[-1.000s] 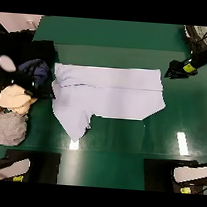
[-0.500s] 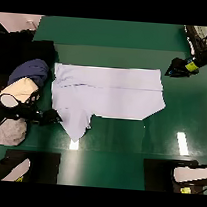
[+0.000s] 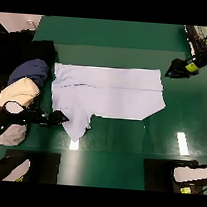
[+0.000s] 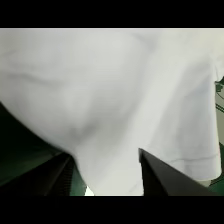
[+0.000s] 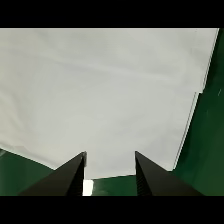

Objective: Fold the shirts.

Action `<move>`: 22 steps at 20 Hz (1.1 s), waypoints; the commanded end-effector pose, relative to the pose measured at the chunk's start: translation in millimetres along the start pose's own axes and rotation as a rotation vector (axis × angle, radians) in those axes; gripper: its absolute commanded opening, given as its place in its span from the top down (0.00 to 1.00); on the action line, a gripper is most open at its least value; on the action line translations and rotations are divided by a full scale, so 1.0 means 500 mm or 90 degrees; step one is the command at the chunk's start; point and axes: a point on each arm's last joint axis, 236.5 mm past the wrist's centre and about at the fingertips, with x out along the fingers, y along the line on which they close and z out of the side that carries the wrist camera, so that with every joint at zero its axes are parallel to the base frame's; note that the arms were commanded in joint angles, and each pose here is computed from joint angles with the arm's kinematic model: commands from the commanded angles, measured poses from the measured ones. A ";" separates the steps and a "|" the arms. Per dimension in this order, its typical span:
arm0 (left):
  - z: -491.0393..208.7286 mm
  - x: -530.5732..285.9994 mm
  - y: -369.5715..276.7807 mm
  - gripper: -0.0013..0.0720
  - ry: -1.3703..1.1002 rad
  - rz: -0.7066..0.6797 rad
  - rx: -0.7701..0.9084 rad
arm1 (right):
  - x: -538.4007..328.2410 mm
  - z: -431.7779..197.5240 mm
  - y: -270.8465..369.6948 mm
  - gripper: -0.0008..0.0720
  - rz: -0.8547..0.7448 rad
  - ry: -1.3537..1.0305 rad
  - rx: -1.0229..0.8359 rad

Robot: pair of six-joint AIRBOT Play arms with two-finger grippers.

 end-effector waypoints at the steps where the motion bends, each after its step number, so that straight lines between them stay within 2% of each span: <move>1: 0.007 0.014 -0.014 0.70 -0.021 0.001 0.013 | -0.002 -0.019 0.000 0.49 0.003 0.024 0.002; 2: 0.007 0.015 -0.016 0.90 -0.022 0.001 0.021 | -0.003 -0.022 -0.003 0.49 0.003 0.028 0.004; 3: 0.008 0.014 -0.016 0.95 -0.023 0.002 0.021 | -0.002 -0.027 -0.003 0.49 0.004 0.035 0.005; 7: 0.011 0.007 -0.027 0.95 -0.020 -0.004 0.040 | 0.045 -0.124 -0.028 0.49 0.011 0.092 0.045; 12: 0.032 -0.010 -0.054 0.95 -0.031 -0.015 0.083 | 0.160 -0.293 -0.089 0.48 0.017 0.113 0.164; 14: 0.033 -0.011 -0.054 0.95 -0.032 -0.015 0.083 | 0.207 -0.339 -0.080 0.34 0.042 0.125 0.199; 18: 0.026 -0.010 -0.054 0.95 -0.023 -0.016 0.084 | 0.272 -0.326 -0.057 0.35 0.101 0.066 0.265; 22: 0.019 -0.010 -0.054 0.95 -0.014 -0.017 0.084 | 0.279 -0.283 -0.064 0.37 0.107 0.003 0.285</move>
